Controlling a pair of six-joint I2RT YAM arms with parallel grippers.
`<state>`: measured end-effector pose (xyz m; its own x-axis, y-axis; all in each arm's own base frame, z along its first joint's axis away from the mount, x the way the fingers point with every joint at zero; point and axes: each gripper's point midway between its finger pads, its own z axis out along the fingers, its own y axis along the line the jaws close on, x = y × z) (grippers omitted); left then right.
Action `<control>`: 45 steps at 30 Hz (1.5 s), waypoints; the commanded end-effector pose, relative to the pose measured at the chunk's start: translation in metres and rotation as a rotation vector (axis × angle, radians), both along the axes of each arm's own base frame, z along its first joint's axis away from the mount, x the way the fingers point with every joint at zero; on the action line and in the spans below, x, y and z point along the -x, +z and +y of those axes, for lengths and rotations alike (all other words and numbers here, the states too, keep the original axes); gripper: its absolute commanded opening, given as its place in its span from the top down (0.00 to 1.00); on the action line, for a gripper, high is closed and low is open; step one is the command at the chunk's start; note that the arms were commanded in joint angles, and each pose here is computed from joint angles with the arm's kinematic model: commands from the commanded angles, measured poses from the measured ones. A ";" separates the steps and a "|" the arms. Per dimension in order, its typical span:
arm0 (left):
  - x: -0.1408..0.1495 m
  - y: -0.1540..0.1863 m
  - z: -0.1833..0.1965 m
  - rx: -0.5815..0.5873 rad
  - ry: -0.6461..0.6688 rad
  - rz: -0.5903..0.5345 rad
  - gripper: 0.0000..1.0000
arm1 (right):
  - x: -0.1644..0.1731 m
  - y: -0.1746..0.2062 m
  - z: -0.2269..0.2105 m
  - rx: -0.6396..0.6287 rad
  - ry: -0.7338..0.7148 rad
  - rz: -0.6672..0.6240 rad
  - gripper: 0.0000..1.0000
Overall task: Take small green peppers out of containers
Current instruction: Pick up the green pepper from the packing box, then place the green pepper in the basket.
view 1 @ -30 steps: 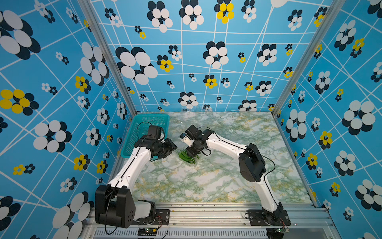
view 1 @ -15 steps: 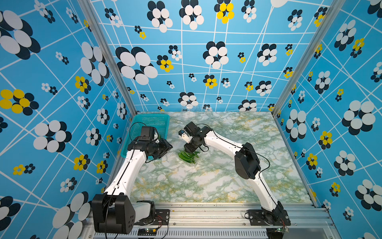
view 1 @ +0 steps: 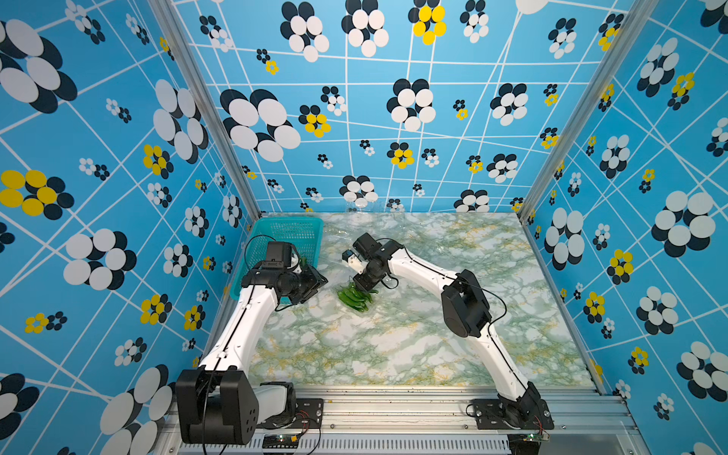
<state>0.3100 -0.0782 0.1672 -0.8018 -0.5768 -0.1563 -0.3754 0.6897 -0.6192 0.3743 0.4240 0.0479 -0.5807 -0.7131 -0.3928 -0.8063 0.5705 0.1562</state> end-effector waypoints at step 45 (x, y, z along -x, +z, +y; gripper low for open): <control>0.054 0.032 0.072 0.051 0.146 -0.095 0.47 | -0.019 0.129 0.204 -0.830 -0.021 -0.143 0.46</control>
